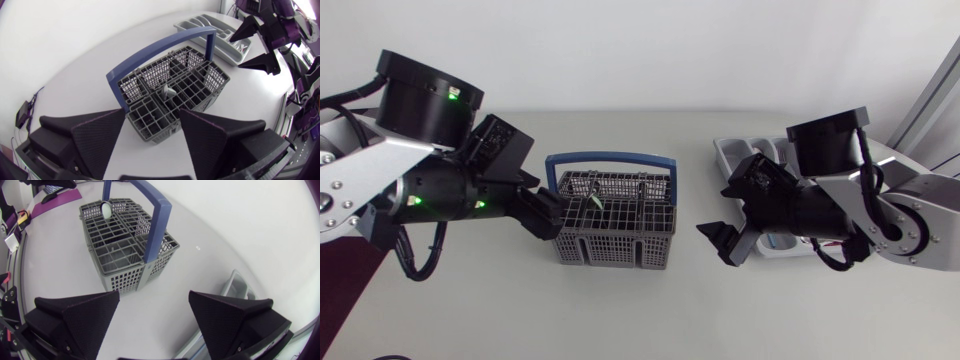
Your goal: Unload the cutlery basket into the drawer organizer.
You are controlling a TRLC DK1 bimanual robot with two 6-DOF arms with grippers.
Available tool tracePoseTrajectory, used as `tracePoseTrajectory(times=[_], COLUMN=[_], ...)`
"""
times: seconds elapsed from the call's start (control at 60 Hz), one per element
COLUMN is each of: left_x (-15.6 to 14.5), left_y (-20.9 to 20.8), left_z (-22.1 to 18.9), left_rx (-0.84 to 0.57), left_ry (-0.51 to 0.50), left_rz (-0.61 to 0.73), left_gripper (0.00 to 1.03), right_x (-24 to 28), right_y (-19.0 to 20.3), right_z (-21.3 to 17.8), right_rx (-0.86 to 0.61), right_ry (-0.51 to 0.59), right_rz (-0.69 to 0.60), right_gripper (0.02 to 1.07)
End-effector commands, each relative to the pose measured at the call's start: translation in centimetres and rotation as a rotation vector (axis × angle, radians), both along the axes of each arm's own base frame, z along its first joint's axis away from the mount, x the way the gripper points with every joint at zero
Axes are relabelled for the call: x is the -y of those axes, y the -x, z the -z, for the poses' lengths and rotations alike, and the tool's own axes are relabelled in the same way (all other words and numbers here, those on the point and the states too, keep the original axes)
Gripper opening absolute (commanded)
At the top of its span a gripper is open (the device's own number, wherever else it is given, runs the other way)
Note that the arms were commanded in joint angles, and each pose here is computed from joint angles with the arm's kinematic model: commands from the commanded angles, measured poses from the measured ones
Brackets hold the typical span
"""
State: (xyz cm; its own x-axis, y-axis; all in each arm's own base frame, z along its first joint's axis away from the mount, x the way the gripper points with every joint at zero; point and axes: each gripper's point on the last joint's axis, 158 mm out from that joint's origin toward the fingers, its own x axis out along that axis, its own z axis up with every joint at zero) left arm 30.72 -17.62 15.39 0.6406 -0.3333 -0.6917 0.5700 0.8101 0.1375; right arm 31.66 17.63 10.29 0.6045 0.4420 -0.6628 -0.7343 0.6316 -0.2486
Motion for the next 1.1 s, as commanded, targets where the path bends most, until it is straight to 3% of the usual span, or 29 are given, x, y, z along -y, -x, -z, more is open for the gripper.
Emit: tracePoseTrajectory(times=[0.0, 0.317, 0.55, 0.817, 1.083], left_x=[0.3, 1.6, 2.2, 3.2, 3.5], left_y=[0.6, -0.2, -1.9, -2.9, -4.0], left_z=[1.8, 4.2, 5.3, 5.7, 5.5], left_rx=[-0.045, 0.0, 0.009, 0.019, 0.042], left_ry=[-0.023, -0.162, -0.209, -0.211, -0.208], left_rz=[-0.025, -0.06, -0.089, -0.09, -0.109], left_gripper=[0.86, 0.85, 0.7, 0.6, 0.6], right_x=[0.3, -0.4, -0.7, -0.6, -0.7], right_y=[1.0, 2.0, 2.3, 2.4, 2.4], right_z=[0.7, 1.6, 0.9, 1.0, 1.0], right_rx=[-0.026, -0.057, -0.039, -0.041, -0.04], right_ry=[-0.001, -0.014, -0.019, -0.019, -0.02], right_rz=[0.03, 0.039, 0.036, 0.037, 0.034], right_gripper=[1.02, 1.02, 1.02, 1.02, 1.02])
